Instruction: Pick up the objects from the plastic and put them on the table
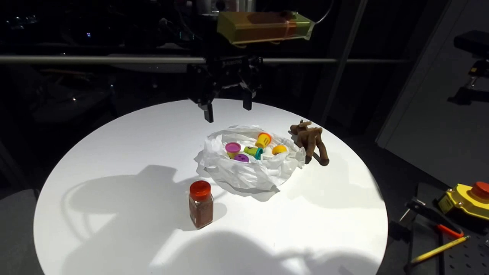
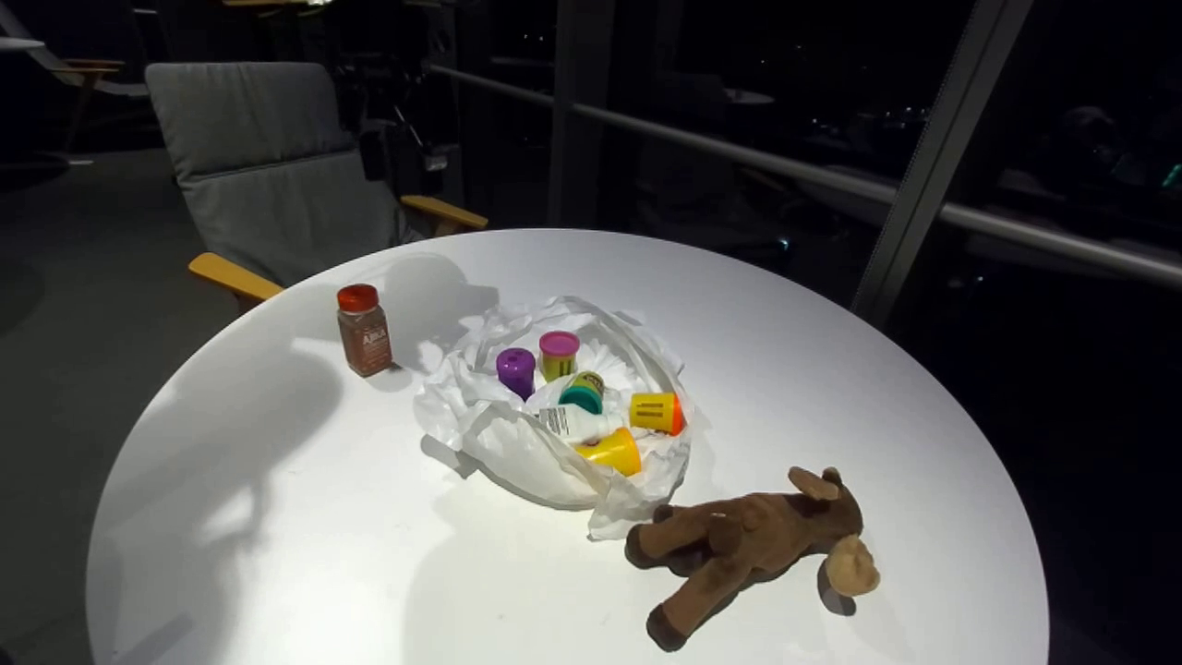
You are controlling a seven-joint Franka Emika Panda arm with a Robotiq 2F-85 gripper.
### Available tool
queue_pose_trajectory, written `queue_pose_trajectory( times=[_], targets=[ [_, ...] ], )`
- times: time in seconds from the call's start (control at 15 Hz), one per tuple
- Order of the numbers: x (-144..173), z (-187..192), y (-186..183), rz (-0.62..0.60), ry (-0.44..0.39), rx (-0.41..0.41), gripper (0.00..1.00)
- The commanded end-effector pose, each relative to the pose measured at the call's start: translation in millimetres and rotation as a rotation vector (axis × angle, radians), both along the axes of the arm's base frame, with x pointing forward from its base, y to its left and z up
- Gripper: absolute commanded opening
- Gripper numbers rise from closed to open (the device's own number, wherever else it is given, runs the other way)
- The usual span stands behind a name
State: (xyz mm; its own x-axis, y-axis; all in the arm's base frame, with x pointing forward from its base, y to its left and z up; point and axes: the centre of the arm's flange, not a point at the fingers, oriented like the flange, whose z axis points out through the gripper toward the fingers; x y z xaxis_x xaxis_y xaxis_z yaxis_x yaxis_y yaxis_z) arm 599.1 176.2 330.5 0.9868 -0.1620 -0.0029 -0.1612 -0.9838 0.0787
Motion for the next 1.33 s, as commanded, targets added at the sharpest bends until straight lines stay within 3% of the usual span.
queue_pose_trajectory(
  times=[0.0,0.4,0.73,1.27],
  targets=[
    [16,-5,-37,0.023,0.07,0.036,1.0],
    [45,-70,-76,0.073,0.117,0.123,1.0],
    [71,-116,-89,0.024,0.11,0.181,1.0],
    [105,-146,-108,-0.059,-0.049,0.109,1.0]
  ],
)
